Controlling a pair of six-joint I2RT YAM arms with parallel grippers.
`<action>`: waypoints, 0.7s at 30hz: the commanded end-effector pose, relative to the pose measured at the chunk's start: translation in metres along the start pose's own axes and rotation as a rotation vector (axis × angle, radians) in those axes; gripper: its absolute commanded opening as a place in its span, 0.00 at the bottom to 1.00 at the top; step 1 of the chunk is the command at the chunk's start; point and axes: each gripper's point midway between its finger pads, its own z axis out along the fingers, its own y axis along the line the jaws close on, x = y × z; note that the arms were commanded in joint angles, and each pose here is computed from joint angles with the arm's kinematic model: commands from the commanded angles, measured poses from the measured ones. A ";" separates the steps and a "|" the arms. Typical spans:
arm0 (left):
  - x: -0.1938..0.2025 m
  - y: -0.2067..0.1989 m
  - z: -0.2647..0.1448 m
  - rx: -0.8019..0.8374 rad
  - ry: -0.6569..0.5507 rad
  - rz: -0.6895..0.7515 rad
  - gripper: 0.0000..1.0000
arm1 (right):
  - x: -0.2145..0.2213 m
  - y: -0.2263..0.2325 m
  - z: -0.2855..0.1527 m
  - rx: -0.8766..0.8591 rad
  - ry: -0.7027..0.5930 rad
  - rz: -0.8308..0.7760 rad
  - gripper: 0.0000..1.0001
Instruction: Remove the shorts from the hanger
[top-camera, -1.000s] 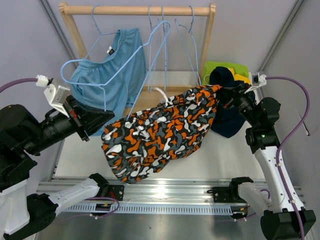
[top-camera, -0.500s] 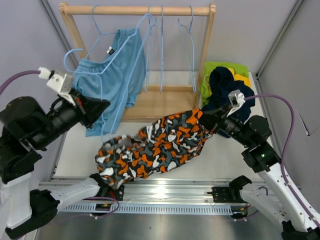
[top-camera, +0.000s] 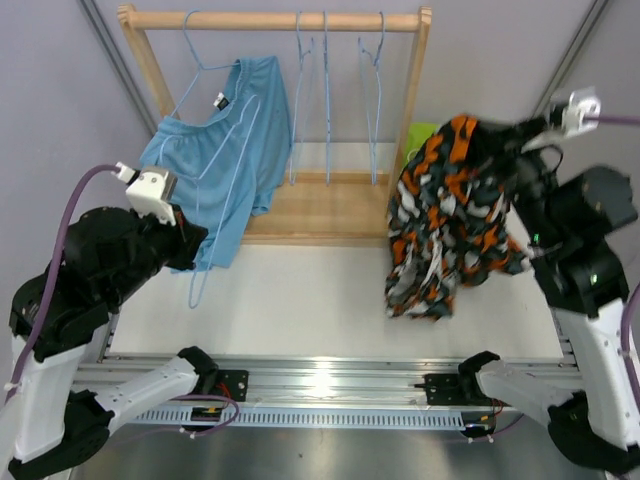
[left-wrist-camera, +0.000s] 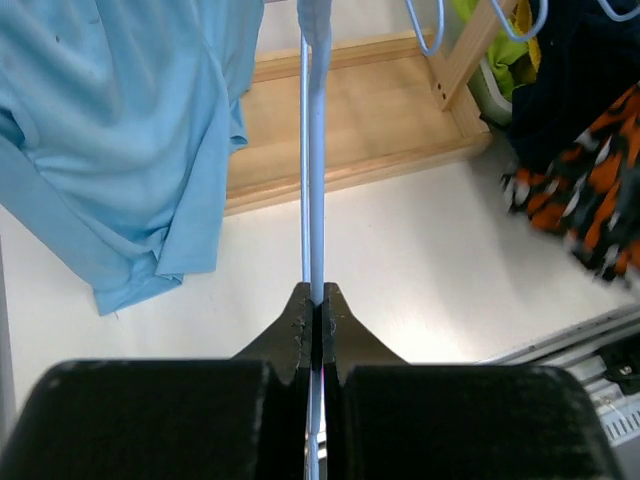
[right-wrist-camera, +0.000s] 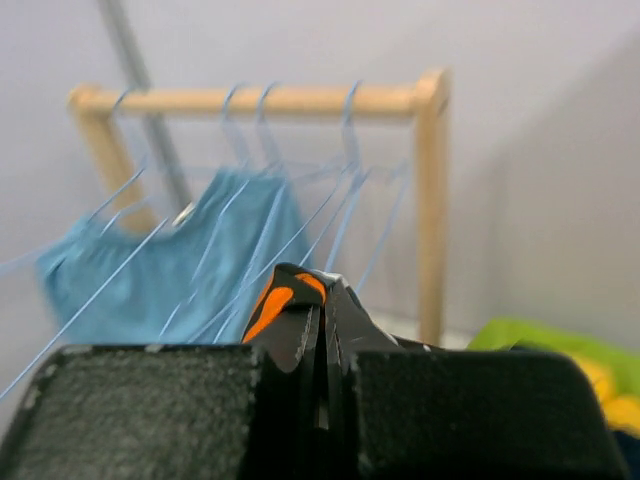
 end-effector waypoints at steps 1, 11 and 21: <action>0.005 -0.006 -0.007 0.045 -0.024 -0.048 0.00 | -0.051 -0.036 0.043 0.135 -0.095 -0.108 0.00; 0.021 -0.012 -0.009 0.097 -0.001 -0.055 0.00 | -0.109 -0.174 0.141 0.359 -0.321 -0.157 0.00; 0.032 -0.014 0.020 0.066 0.033 -0.052 0.00 | 0.049 -0.295 0.212 0.462 -0.128 -0.009 0.00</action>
